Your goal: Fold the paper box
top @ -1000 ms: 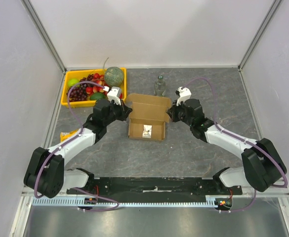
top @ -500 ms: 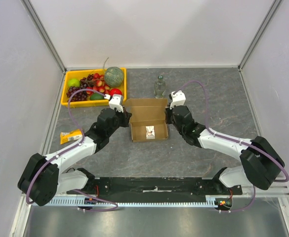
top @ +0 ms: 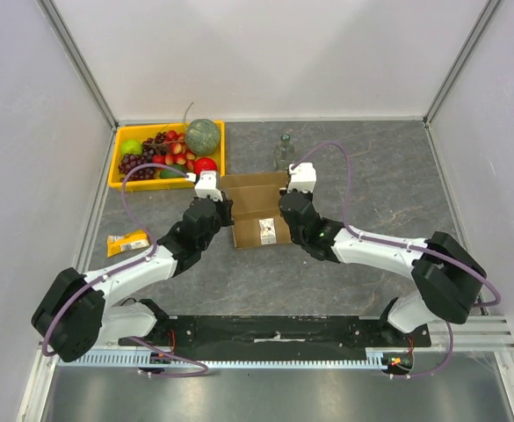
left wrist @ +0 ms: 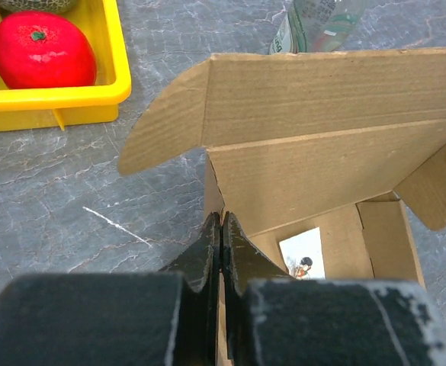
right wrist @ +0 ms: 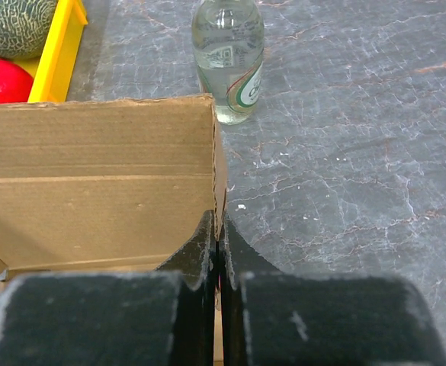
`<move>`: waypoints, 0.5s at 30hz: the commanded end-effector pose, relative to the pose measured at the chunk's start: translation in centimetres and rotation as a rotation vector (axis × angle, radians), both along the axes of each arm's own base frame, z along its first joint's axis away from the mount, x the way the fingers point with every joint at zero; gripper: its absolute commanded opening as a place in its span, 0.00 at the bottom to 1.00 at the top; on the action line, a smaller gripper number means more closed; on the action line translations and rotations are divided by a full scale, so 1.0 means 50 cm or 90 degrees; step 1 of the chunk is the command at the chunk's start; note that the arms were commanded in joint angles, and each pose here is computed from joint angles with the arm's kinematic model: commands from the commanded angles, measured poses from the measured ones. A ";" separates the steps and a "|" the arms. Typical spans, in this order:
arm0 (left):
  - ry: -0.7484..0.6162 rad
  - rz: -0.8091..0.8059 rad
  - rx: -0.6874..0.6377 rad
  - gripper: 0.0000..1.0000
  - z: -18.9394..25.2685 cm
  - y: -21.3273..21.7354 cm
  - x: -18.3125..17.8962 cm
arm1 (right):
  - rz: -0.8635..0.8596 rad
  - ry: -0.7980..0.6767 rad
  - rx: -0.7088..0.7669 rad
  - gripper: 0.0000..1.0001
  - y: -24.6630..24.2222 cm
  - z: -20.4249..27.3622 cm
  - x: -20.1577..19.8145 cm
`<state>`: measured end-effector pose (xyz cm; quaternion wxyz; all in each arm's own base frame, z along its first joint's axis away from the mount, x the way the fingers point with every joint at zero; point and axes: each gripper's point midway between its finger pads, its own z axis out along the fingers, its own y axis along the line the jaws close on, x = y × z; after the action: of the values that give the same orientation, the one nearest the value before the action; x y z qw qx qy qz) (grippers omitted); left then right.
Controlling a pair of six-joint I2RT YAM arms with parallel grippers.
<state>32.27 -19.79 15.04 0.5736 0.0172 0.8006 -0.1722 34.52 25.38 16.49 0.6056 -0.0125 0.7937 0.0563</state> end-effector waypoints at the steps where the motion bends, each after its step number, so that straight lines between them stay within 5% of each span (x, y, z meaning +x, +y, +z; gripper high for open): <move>1: -0.047 0.016 -0.096 0.02 0.080 -0.057 0.013 | -0.033 -0.022 0.094 0.00 0.056 0.047 -0.004; 15: -0.094 -0.016 -0.089 0.02 0.073 -0.089 -0.021 | 0.083 -0.086 0.093 0.00 0.052 0.025 -0.059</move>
<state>32.01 -21.08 15.47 0.5953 -0.0067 0.7899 -0.1474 32.91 24.26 14.81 0.6191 0.0040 0.7845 0.0356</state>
